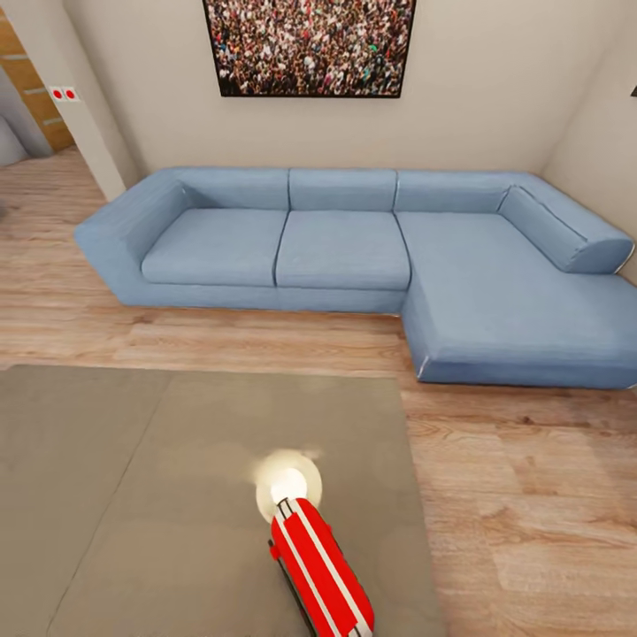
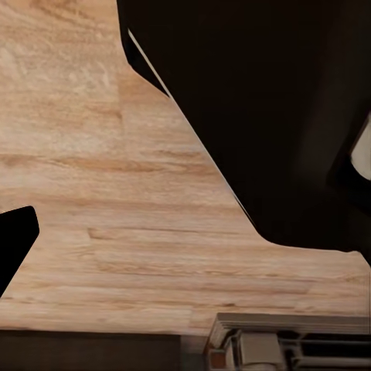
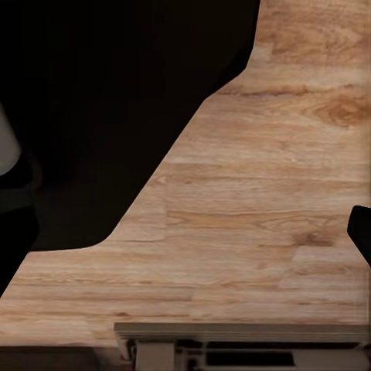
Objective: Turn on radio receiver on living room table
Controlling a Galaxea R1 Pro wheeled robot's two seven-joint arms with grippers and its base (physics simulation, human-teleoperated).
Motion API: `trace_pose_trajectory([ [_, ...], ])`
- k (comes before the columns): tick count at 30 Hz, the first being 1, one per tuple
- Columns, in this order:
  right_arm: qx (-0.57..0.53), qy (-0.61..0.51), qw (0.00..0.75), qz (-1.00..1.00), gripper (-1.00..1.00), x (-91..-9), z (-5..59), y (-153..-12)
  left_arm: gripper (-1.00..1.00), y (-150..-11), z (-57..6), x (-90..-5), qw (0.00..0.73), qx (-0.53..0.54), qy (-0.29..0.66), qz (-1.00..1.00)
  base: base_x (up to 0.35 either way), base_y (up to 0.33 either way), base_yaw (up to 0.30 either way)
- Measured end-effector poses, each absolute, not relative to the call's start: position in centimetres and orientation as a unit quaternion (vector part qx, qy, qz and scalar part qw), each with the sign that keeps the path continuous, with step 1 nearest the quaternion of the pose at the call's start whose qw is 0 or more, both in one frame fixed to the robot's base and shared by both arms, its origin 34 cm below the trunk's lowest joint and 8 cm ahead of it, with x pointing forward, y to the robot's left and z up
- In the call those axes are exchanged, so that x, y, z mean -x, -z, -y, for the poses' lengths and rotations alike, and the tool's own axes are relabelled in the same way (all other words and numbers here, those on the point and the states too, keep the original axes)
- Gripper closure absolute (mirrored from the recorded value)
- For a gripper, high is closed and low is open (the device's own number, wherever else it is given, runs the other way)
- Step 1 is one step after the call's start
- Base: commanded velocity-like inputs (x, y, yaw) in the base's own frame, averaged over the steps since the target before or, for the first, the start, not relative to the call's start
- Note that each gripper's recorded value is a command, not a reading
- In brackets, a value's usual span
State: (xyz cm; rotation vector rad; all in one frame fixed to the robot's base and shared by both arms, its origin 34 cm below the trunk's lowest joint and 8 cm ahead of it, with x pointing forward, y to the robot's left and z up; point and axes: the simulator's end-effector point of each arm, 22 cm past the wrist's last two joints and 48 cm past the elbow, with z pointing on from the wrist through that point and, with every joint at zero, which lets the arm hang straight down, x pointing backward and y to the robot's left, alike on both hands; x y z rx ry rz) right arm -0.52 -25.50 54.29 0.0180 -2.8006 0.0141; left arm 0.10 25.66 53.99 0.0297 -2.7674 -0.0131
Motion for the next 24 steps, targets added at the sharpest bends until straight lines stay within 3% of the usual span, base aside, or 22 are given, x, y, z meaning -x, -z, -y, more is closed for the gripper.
trace_pose_trajectory([
  [24, -0.003, -0.007, 0.168, 0.986, -1.00, 0.86, 25.71, -54.46, -1.00, -54.36, -25.65, 0.83, 0.199, -0.011, 0.005, 0.980, 0.000, 0.000, -0.016],
])
